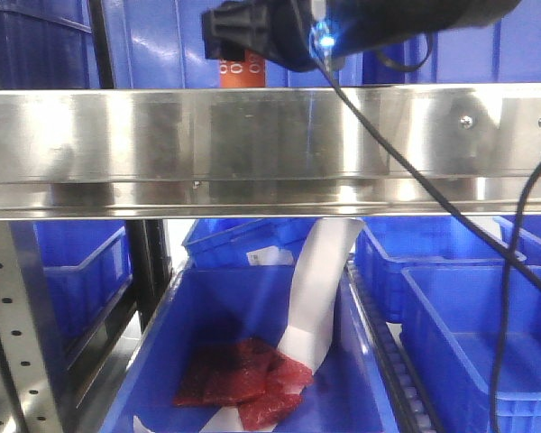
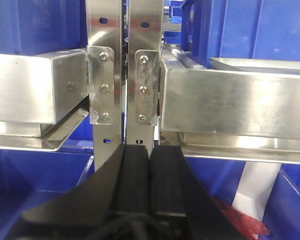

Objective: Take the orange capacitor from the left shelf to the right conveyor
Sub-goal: 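Close the right gripper around the orange capacitor and lift it, then withdraw the right gripper holding the capacitor out of the shelf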

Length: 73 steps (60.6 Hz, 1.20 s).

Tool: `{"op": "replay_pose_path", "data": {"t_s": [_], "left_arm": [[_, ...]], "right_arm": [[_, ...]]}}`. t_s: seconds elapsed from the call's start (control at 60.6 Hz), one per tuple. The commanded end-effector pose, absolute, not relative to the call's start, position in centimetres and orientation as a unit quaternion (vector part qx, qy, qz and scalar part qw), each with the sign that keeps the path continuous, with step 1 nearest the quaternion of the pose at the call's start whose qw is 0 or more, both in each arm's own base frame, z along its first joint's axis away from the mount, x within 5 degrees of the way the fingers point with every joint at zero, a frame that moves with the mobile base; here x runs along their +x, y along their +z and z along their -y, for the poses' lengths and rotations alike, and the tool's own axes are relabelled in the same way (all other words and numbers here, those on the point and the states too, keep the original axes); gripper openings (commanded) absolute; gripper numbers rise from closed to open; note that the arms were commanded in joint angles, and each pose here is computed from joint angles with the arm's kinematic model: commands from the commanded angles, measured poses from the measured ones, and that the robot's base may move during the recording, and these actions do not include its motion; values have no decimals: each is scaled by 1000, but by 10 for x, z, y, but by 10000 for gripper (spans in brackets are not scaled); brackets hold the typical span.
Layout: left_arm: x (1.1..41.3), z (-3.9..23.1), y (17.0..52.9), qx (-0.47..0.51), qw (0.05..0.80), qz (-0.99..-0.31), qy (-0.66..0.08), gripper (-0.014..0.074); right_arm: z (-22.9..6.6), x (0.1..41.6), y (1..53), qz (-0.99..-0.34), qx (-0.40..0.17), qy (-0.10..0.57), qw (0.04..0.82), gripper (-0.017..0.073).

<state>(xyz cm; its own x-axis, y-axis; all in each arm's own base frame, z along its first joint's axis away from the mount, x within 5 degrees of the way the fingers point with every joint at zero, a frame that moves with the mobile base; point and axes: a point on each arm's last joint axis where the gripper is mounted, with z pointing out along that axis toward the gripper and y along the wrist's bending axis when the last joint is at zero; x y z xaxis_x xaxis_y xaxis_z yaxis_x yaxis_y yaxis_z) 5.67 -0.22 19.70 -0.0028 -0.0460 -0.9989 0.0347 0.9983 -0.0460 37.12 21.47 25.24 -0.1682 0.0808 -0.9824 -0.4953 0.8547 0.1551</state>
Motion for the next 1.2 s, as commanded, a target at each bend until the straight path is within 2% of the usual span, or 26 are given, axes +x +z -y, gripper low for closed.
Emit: {"op": "replay_pose_path", "data": {"t_s": [0.0,0.116,0.182,0.264,0.396,0.495,0.66,0.825,0.974,1.188], "left_arm": [[55,1,207,-8,742,-670,-28,-127],[55,1,207,-8,742,-670,-28,-127],[55,1,207,-8,742,-670,-28,-127],[55,1,207,-8,742,-670,-28,-127],[55,1,207,-8,742,-670,-28,-127],[55,1,207,-8,742,-670,-28,-127],[55,1,207,-8,742,-670,-28,-127],[55,1,207,-8,742,-670,-28,-127],[55,1,207,-8,742,-670,-28,-127],[55,1,207,-8,742,-670,-28,-127]], "right_arm": [[-214,374,294,-656,-132,252,699,610],[-216,377,294,-652,-130,258,701,608],[-217,377,293,-651,-130,258,702,568],[-217,377,293,-653,-130,258,700,447],[-217,376,292,-655,-136,255,698,180],[-215,373,300,-657,-142,252,696,80],[-206,355,333,-657,-166,235,696,66],[-184,325,374,-657,-173,216,702,66],[-147,291,383,-658,-157,198,709,66],[-83,229,358,-685,-117,148,703,66]]}}
